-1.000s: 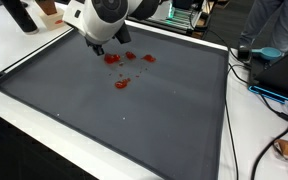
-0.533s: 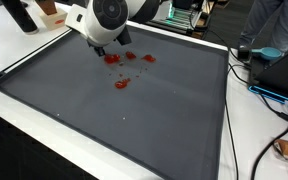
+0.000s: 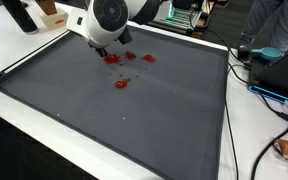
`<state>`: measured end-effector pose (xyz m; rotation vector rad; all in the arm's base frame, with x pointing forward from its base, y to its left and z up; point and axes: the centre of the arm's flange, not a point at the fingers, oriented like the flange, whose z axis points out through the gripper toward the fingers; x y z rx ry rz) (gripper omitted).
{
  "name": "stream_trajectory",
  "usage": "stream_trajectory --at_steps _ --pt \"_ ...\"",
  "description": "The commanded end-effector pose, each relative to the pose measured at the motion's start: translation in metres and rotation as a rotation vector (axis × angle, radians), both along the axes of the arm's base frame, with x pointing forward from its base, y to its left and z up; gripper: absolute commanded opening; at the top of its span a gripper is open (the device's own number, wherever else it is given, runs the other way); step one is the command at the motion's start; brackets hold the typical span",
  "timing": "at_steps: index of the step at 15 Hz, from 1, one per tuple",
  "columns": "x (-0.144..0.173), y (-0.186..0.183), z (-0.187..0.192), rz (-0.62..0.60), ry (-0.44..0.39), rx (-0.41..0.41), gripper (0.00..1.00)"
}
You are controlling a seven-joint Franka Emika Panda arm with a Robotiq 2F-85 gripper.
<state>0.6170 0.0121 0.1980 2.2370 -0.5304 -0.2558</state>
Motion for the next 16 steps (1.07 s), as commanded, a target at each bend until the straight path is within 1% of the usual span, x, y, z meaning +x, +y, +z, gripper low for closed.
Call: stream_trajectory --at_steps 1,6,8,16 --pt "0.0033 0.0001 -0.0045 0.01 0.059 0.035 0.03" --pt "0.0011 0.002 -0.0089 0.009 0.133 0.084 0.03" --pt "-0.0001 0.0024 -0.0107 0.004 0.152 0.096 0.03" --pt "0.0 -0.0004 -0.009 0.017 0.182 0.141 0.03"
